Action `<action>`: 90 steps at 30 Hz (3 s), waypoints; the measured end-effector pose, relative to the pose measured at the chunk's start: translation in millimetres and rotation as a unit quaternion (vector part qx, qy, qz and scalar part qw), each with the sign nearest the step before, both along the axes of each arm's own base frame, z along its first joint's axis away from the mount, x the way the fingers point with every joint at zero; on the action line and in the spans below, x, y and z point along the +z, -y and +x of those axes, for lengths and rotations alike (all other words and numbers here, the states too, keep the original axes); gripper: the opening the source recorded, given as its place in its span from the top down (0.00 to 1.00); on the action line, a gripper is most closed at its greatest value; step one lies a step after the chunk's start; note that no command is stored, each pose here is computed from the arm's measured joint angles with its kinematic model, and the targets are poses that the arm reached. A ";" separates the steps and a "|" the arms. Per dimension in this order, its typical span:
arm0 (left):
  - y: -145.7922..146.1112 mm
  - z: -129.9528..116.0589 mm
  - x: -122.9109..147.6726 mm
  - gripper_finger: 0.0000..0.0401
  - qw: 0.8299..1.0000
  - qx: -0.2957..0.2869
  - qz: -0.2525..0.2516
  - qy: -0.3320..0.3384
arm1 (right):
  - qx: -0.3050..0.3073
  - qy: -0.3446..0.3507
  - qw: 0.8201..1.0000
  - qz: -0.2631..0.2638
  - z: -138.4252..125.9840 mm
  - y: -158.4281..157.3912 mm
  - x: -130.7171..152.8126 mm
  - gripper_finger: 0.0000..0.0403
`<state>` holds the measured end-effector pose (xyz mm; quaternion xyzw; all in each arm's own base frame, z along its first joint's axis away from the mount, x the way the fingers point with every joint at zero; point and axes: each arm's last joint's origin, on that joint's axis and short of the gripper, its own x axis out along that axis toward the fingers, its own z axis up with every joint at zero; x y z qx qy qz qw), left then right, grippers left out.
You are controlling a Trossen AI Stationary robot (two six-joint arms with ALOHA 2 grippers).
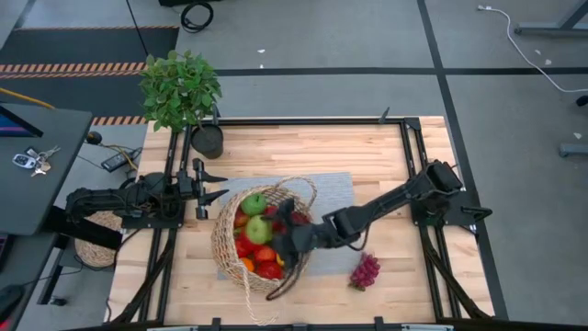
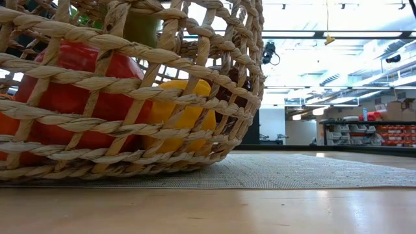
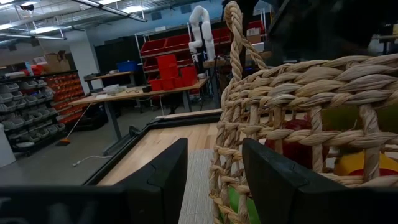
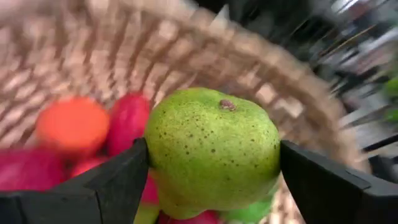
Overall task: Build produce basket
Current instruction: Put the green pear into the brown basket, then put the grapes into the brown basket
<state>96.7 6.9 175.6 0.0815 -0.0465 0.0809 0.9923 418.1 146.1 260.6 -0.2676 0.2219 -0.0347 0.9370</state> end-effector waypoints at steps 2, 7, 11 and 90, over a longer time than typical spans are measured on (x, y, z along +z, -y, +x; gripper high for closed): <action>0.0 0.0 0.0 0.60 1.000 0.000 0.000 0.000 | -0.010 -0.027 0.999 0.017 0.0 7.9 -6.0 0.14; 0.0 0.0 0.1 0.60 1.000 0.000 0.000 0.000 | -0.047 -0.054 0.995 0.063 -0.6 21.2 -11.4 0.08; 0.0 0.0 0.1 0.60 1.000 0.000 0.000 0.000 | -0.049 -0.057 0.994 0.084 -0.9 21.8 -11.2 0.02; 0.0 0.2 -0.2 0.60 1.000 0.000 0.000 -0.001 | -0.035 -0.472 0.880 0.045 -205.4 -72.9 -115.4 0.54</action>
